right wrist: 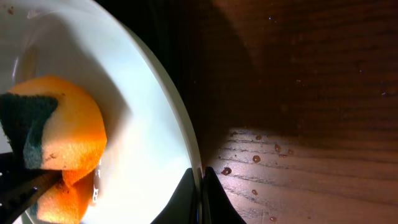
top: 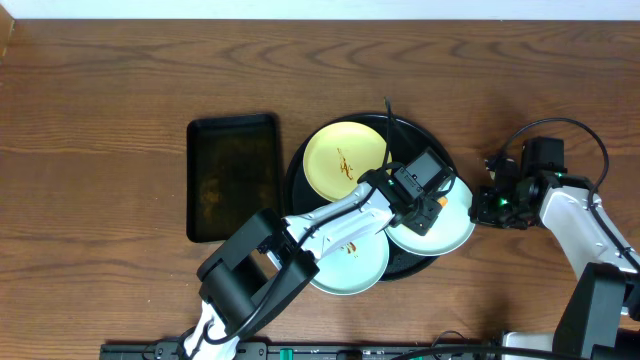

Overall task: Clean dirty plates on tray and stack at the side
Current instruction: 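Scrub the held pale green plate with the sponge in the left gripper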

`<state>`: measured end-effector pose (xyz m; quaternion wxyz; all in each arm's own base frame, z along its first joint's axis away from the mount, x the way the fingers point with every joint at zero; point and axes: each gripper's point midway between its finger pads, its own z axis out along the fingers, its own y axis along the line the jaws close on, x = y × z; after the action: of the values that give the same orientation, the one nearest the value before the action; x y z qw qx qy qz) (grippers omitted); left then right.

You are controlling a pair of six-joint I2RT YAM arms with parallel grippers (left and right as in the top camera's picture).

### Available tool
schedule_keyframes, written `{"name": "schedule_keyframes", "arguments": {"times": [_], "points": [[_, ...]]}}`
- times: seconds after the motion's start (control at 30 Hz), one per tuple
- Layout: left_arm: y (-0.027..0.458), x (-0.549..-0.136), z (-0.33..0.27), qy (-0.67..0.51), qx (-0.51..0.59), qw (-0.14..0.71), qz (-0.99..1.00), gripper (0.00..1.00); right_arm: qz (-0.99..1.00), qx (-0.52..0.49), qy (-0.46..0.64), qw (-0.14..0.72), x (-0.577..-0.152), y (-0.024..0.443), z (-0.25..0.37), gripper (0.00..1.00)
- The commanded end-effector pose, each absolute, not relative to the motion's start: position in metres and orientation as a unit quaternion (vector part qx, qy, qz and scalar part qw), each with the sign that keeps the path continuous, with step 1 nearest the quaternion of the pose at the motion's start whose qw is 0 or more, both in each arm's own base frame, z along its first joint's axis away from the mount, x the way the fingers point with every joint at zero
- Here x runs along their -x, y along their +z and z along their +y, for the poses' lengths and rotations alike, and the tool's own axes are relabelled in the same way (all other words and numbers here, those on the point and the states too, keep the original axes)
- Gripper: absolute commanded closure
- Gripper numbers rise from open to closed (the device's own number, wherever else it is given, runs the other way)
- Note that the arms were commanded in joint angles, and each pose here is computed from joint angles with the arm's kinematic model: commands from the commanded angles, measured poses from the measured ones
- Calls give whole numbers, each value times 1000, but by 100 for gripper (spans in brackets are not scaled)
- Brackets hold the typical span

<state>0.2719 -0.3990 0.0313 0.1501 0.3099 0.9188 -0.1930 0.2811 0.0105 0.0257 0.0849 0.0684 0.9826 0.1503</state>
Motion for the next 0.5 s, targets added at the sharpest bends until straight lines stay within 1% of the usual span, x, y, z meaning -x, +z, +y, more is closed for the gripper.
{"name": "schedule_keyframes", "arguments": {"times": [0.0, 0.13, 0.47], "points": [[21, -282, -390, -155, -348, 171, 909, 92, 983, -65, 148, 91, -286, 28, 9, 99], [27, -293, -397, -149, -378, 207, 890, 92, 983, -67, 148, 90, -286, 28, 9, 99], [45, -336, -396, -100, -345, 304, 882, 92, 983, -66, 148, 90, -286, 28, 9, 99]]}}
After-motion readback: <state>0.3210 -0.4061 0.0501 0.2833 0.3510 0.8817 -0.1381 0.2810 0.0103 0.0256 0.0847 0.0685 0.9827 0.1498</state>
